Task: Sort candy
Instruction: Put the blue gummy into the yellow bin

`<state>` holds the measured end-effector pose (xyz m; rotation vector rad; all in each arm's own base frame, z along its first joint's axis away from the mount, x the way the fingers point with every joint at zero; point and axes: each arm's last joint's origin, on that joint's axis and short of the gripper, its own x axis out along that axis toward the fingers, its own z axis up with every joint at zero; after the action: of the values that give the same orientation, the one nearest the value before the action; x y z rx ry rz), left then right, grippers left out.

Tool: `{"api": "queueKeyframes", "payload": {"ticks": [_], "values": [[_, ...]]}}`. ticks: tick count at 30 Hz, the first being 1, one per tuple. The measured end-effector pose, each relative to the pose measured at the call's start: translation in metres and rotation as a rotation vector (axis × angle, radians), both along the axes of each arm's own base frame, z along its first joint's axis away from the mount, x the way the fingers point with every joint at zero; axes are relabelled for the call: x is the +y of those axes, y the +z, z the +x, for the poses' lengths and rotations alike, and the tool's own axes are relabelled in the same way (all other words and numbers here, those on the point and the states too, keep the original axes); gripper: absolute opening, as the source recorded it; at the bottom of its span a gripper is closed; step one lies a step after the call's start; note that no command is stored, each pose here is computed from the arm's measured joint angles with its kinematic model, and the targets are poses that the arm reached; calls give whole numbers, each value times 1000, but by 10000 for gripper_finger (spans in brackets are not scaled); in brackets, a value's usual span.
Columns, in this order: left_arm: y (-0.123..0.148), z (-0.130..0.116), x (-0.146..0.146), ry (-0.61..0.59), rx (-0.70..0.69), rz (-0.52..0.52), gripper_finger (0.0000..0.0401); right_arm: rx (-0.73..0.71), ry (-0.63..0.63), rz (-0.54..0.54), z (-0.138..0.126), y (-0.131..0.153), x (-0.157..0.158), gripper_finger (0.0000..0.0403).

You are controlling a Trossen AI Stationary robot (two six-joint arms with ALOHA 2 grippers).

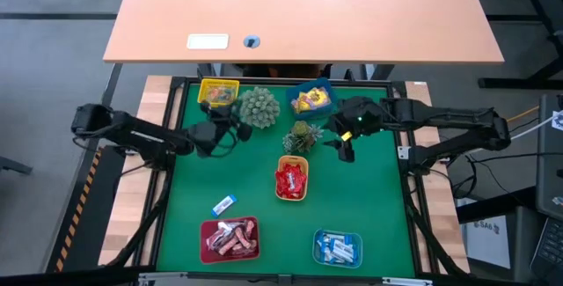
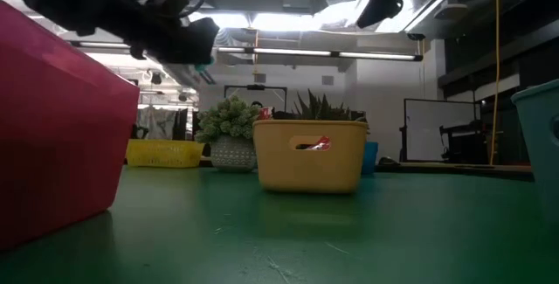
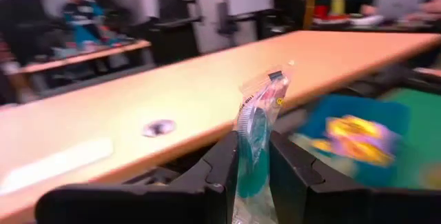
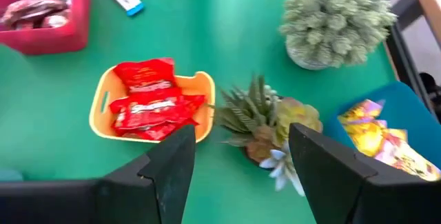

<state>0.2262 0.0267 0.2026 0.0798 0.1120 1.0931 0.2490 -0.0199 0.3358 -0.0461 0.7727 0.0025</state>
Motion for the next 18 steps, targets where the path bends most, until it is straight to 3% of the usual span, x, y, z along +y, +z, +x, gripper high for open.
{"api": "queueKeyframes", "payload": {"ticks": [6,10,18], "values": [[15,-16,41,148,-57,11,59,-6,38,0,1,0,9,234],[12,-25,66,190,-9,-3,59,-6,40,-1,1,0,10,234],[-12,-42,96,192,137,-155,59,-7,40,-1,1,0,10,234]]}}
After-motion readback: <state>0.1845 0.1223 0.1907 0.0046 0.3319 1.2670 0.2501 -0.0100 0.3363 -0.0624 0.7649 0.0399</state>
